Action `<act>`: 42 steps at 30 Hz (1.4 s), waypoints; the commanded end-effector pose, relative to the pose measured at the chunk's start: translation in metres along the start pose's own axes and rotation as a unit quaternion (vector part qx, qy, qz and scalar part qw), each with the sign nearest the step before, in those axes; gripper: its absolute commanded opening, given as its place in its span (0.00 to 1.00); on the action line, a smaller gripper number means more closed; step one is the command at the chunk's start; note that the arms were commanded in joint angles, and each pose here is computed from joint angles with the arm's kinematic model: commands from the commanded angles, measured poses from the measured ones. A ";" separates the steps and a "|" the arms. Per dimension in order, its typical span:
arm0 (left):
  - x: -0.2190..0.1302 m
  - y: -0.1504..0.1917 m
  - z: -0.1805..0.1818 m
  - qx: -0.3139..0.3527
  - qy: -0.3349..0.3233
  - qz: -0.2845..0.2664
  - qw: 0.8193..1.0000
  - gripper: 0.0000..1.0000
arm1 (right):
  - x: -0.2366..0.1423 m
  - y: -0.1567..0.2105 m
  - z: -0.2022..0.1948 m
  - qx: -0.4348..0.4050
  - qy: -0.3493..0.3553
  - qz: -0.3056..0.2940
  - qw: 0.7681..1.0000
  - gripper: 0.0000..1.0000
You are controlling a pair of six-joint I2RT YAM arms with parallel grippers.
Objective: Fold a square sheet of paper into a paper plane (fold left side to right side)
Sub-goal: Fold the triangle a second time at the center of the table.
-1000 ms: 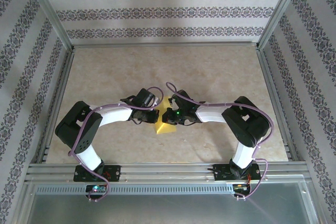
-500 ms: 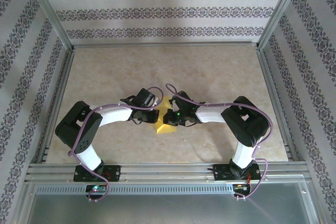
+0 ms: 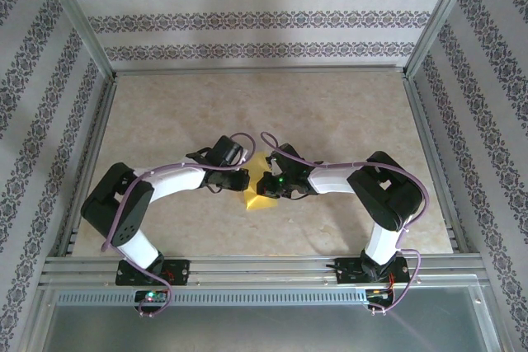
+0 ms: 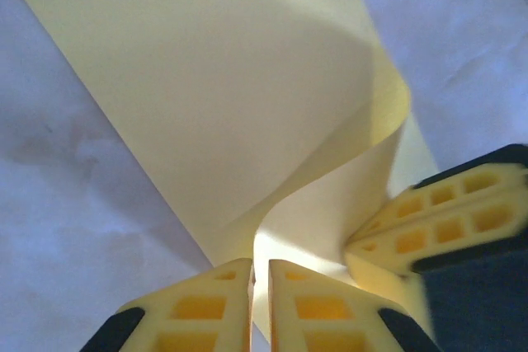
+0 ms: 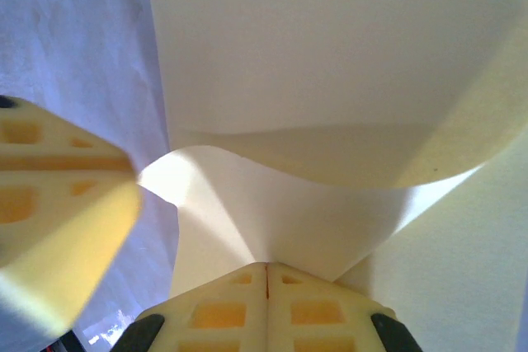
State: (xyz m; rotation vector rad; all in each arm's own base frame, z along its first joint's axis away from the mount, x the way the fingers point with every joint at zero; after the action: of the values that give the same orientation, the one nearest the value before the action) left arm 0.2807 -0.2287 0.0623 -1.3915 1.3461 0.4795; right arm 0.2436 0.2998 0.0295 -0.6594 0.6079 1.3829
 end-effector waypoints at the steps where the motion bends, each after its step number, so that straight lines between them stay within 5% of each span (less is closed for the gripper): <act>1: -0.028 -0.019 0.000 0.004 -0.016 -0.029 0.999 0.16 | 0.006 0.017 -0.031 0.013 0.051 0.021 0.998 0.00; 9: -0.057 -0.005 -0.016 -0.020 0.031 -0.029 0.999 0.14 | 0.006 0.015 -0.028 0.011 0.049 0.019 0.999 0.00; 20: -0.043 0.034 -0.060 -0.123 0.176 0.002 0.977 0.06 | 0.005 0.017 -0.029 0.010 0.052 0.020 0.998 0.00; 42: 0.004 0.040 -0.049 -0.116 0.128 0.057 0.983 0.02 | 0.006 0.018 -0.031 0.010 0.057 0.022 0.998 0.00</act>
State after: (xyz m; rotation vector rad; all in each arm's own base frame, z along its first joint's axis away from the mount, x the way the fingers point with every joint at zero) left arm 0.2255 -0.2602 0.0591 -1.6529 1.6277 0.5789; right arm 0.2434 0.2996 0.0293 -0.6600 0.6074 1.3832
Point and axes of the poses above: each hand's point on the last joint's axis, 136 mm out from that joint toward the fingers, its own x axis out along the fingers, its own z axis along the line the jaws close on, y = z × x, the point moved 2 cm from there along -x, back along the fingers, and after that the axes turned 4 degrees about x, right-handed, at the moved point
